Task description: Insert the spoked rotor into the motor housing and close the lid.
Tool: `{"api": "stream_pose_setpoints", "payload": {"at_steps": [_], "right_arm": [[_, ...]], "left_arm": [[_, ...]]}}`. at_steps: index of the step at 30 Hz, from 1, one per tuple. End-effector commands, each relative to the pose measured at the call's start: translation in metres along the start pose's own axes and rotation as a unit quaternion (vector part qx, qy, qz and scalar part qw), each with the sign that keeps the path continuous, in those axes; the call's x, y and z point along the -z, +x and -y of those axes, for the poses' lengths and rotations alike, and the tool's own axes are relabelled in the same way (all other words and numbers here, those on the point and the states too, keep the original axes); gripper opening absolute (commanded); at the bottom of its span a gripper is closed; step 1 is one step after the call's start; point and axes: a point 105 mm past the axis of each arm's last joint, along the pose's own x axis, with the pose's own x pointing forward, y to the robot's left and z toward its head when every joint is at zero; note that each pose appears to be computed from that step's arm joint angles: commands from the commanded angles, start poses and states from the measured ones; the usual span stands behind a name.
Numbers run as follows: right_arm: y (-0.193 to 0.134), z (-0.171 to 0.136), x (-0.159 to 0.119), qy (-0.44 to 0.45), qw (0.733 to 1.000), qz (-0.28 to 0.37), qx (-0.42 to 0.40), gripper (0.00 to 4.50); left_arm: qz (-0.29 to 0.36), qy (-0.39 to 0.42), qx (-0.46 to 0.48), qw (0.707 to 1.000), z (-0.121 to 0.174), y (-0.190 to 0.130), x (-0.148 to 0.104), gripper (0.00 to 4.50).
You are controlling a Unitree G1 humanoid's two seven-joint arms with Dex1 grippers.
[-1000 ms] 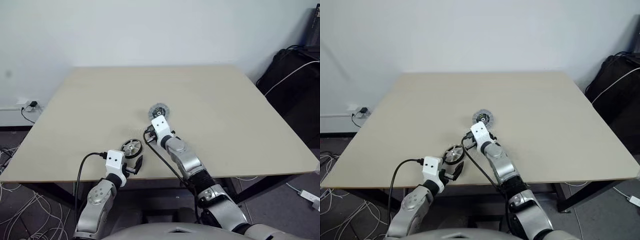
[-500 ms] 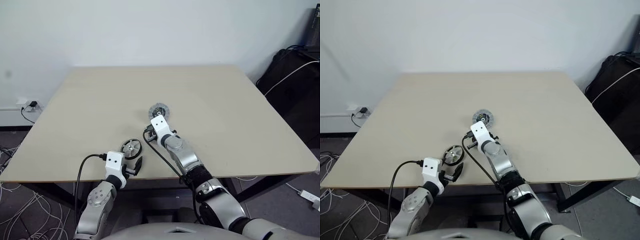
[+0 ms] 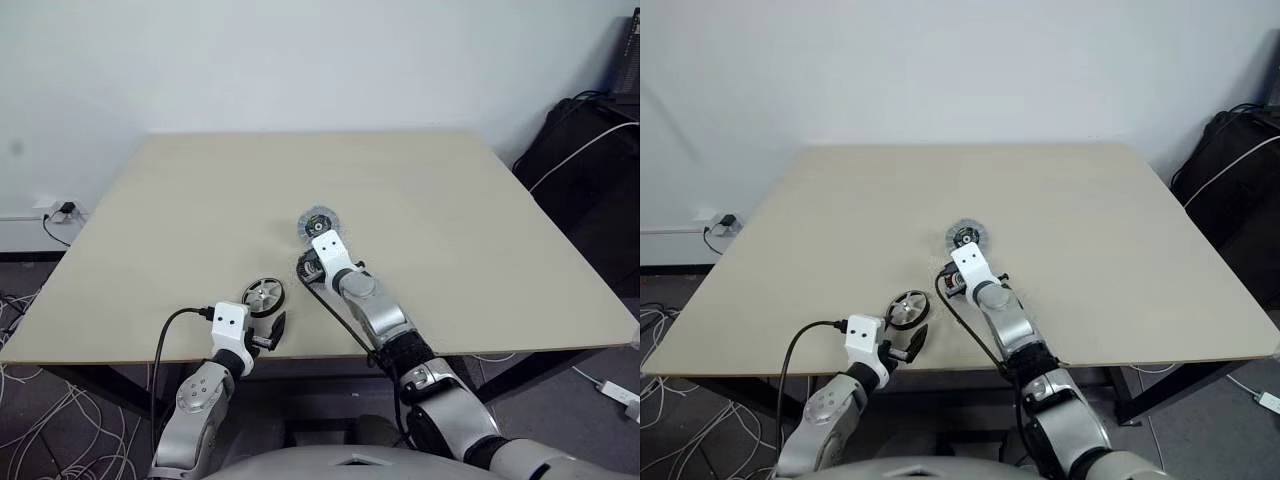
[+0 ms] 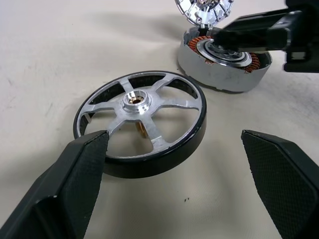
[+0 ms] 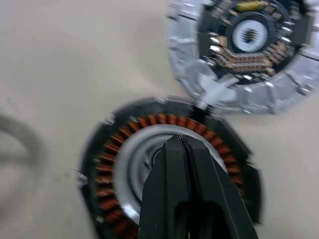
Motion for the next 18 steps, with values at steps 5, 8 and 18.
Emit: {"api": "stream_pose_setpoints", "payload": {"at_steps": [5, 8, 18], "right_arm": [[-0.012, 0.015, -0.003, 0.005, 1.0, 0.005, 0.014, 0.03], [-0.014, 0.014, -0.009, 0.011, 1.0, 0.02, 0.013, 0.03], [-0.018, 0.008, -0.017, 0.021, 0.999, 0.045, -0.002, 0.03]], "left_arm": [[0.03, 0.007, 0.013, 0.999, 0.007, 0.005, -0.018, 4.5], [0.029, 0.007, 0.016, 0.999, 0.009, 0.006, -0.018, 4.5], [0.028, 0.008, 0.019, 0.999, 0.009, 0.007, -0.019, 4.5]]}}
